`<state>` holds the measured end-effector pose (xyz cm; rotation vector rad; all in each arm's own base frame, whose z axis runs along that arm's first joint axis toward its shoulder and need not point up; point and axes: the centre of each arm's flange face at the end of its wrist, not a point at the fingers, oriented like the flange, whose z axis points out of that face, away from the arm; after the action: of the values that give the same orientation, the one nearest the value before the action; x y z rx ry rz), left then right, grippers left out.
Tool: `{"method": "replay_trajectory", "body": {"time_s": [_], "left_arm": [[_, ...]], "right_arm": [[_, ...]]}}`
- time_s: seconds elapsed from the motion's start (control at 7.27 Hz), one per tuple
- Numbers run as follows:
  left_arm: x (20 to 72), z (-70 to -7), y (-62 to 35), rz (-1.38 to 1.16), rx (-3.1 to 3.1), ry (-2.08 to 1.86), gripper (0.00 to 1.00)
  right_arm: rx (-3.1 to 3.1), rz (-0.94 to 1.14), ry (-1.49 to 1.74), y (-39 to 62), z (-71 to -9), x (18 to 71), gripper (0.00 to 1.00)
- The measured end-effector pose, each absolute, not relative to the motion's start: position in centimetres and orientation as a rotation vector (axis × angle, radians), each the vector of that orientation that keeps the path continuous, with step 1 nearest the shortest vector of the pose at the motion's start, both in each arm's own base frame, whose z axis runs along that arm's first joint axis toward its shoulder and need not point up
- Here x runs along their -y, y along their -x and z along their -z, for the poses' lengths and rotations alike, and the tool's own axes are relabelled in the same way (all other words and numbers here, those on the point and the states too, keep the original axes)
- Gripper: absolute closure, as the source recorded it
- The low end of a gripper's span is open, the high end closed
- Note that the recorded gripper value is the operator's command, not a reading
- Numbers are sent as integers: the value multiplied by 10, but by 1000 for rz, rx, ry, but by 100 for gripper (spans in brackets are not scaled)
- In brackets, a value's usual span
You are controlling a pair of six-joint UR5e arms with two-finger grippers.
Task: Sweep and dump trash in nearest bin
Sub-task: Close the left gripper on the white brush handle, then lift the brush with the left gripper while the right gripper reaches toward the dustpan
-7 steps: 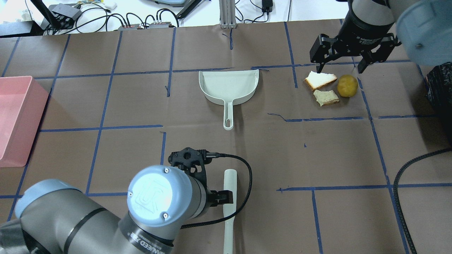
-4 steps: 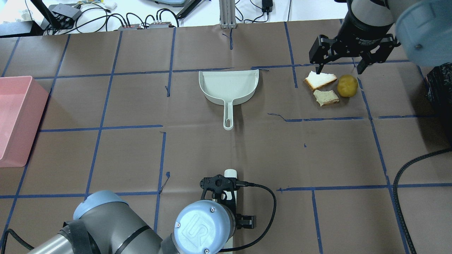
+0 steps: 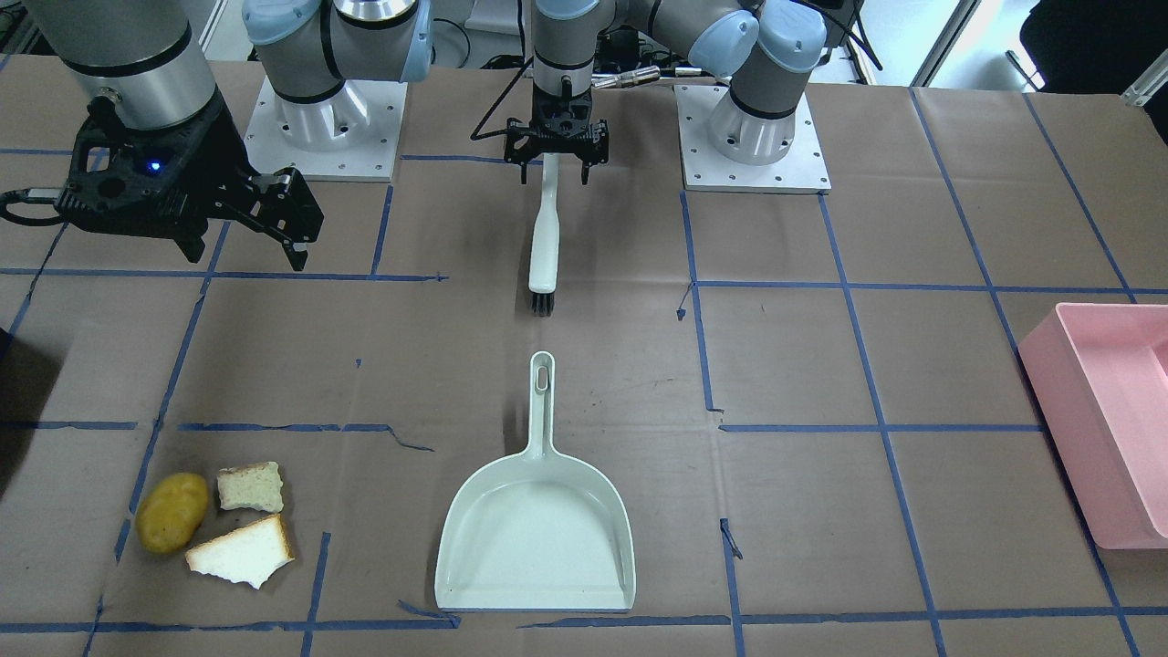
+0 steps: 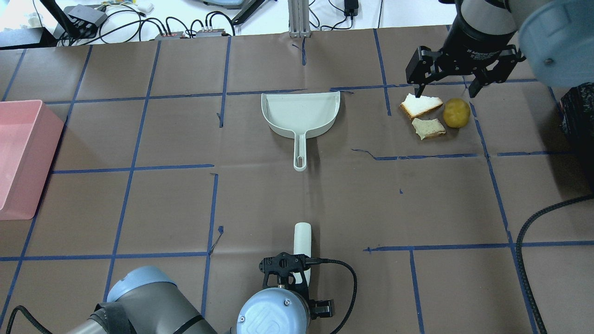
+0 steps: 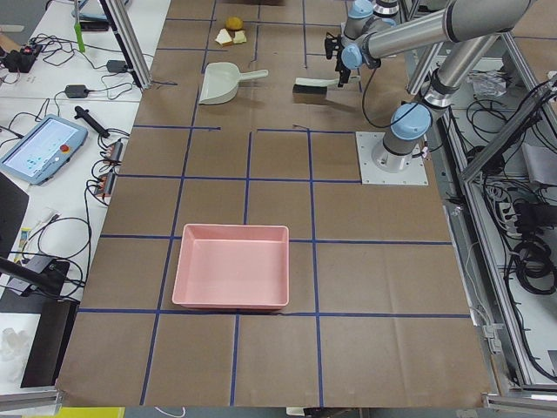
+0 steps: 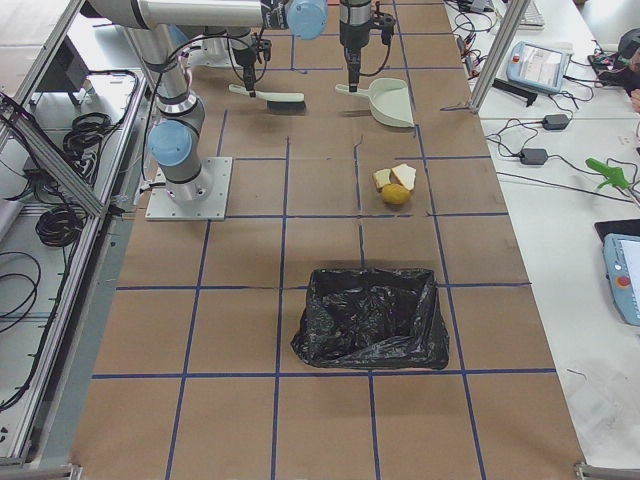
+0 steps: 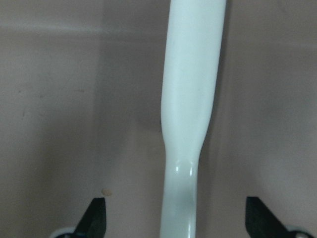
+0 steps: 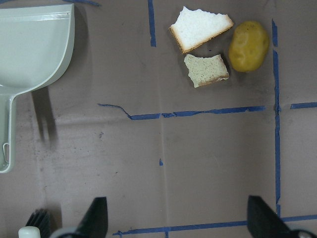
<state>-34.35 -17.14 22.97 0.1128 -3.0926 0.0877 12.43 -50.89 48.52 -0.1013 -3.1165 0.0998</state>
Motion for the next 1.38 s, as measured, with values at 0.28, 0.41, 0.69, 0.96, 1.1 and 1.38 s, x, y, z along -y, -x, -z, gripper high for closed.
{"method": "replay_trajectory", "body": {"time_s": [0.28,0.41,0.69,0.96,1.1,1.38], "left_arm": [[166,-224,344,-62,3099,-108,25],[166,-223,345,-58,3099,-108,44],[165,-224,346,-58,3096,-106,66],[164,-225,347,-41,3079,-116,88],[162,-226,348,-18,3062,-129,93],[160,-237,349,-18,3035,-141,98]], "right_arm": [[3116,-100,101,-124,-485,509,0],[3116,-99,101,-124,-485,509,0],[3117,-98,101,-124,-485,509,0],[3117,-97,101,-124,-484,509,0],[3117,-97,101,-124,-484,509,0],[3117,-96,101,-124,-484,510,0]]}}
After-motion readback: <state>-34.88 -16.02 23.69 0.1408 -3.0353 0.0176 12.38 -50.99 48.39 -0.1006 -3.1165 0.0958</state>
